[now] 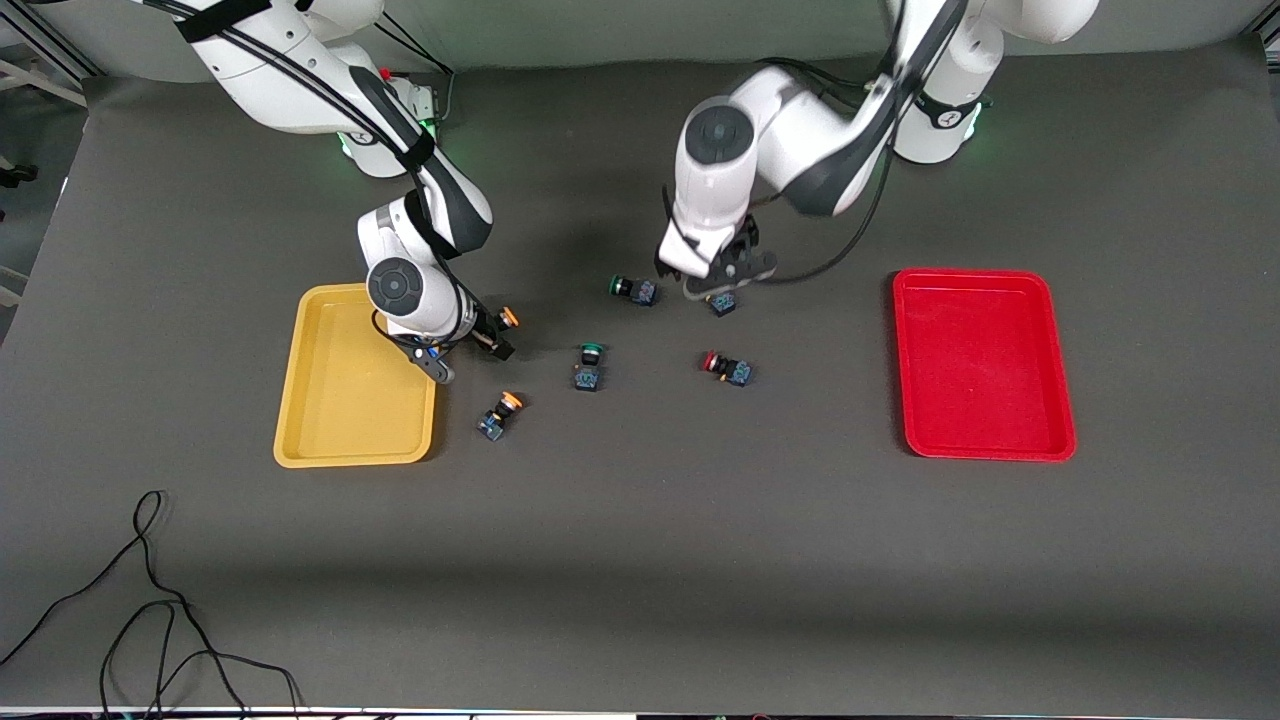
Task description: Place red and yellow buttons in trays
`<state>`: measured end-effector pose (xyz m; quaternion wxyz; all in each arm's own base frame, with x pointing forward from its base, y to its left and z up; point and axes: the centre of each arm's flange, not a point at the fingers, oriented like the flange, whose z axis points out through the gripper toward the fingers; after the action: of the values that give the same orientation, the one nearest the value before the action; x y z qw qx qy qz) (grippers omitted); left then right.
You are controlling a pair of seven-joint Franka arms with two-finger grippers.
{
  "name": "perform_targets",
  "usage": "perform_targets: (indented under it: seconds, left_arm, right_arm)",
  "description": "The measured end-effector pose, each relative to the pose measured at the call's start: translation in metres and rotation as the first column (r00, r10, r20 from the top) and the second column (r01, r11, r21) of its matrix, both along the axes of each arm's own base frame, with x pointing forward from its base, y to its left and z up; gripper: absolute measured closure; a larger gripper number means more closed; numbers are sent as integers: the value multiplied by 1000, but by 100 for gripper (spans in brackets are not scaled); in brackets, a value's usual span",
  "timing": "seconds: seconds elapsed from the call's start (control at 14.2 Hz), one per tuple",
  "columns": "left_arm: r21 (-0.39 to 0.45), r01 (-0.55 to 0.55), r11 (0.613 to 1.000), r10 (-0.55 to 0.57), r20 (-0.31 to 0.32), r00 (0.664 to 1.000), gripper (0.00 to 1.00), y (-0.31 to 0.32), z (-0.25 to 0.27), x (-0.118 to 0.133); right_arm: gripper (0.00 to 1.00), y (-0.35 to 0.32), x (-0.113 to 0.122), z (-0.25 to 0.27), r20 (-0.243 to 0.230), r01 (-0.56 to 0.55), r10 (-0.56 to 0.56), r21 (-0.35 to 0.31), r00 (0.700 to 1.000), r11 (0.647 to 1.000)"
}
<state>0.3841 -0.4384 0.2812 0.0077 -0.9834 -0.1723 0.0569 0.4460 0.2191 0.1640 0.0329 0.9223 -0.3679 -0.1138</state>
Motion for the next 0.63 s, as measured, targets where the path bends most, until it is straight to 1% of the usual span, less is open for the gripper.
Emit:
perform_targets:
  seconds: [0.14,0.21,0.28,0.35,0.42,0.49,0.56,0.63]
  left_arm:
    - [5,-41,999,41,-3,999,0,11,-48,-9]
    - [10,-65,998,65,-4,998,0,18,-66,-15]
    - [18,-80,997,80,-10,997,0,23,-80,-21]
    - [26,-89,996,89,-16,996,0,26,-90,-24]
    - [28,-94,995,95,-18,995,0,27,-95,-26]
    - [31,-98,995,98,-19,995,6,27,-97,-26]
    - [32,-105,994,106,-20,994,7,27,-98,-26]
    - [32,-109,993,110,-19,994,15,27,-97,-26]
  right_arm:
    - [26,0,1,1,3,0,0,1,1000,1000]
    - [39,2,2,3,8,0,0,4,1000,1000]
    - [49,2,3,6,13,0,0,5,1000,1000]
    - [57,2,4,8,18,0,0,7,1000,1000]
    - [57,3,6,12,25,-1,0,9,1000,1000]
    - [57,4,8,20,24,-2,2,8,1000,1000]
    - [57,4,11,32,14,-5,5,3,1000,1000]
    - [57,2,15,50,4,-13,13,-6,1000,1000]
